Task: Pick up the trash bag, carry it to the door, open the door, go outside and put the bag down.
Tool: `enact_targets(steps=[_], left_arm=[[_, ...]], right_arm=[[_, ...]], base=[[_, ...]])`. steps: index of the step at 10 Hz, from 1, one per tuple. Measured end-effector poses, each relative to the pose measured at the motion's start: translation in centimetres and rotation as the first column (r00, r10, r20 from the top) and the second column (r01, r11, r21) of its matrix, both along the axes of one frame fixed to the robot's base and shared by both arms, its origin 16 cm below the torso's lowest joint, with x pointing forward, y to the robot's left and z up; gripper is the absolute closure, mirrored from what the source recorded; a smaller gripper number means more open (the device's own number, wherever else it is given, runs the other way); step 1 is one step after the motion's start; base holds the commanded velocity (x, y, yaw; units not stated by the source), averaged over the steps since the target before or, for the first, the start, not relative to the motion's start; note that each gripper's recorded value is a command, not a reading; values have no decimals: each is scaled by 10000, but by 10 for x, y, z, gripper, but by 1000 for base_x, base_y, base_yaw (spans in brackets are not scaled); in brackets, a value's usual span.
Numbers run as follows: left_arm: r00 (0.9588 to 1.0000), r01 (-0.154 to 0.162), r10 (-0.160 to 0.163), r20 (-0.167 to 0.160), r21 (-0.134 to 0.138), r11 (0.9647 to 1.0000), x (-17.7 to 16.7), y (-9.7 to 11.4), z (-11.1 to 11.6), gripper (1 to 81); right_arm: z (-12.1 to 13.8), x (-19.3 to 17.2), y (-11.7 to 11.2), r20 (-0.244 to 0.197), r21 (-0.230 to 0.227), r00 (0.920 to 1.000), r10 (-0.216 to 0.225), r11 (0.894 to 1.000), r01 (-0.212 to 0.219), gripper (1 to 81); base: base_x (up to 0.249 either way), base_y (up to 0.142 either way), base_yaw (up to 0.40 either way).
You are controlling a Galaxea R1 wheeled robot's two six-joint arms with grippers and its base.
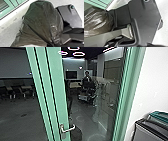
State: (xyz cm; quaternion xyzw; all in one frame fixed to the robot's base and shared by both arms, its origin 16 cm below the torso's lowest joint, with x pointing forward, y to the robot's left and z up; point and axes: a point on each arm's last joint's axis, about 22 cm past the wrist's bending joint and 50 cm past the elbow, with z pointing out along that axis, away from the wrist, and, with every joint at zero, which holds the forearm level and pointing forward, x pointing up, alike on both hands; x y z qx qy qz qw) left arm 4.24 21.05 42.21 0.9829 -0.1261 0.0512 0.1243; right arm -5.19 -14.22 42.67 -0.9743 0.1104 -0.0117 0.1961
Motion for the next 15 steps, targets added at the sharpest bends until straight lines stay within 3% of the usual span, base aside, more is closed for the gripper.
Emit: enact_targets(steps=[5,7,15], left_arm=[[9996,98,-88,250,-428,9990,-11,3,4,811],[9999,94,-90,121,-370,9993,-21,9,3,811],[9999,113,-110,127,-253,9996,-19,9,1,811]], right_arm=[[13,-2,9,378,695,9992,86,9975,-113,10],[14,-4,2,374,707,9992,111,9974,-138,10],[15,-3,8,380,775,9992,110,9969,-140,10]], base=[[0,0,311],[0,0,311],[0,0,305]])
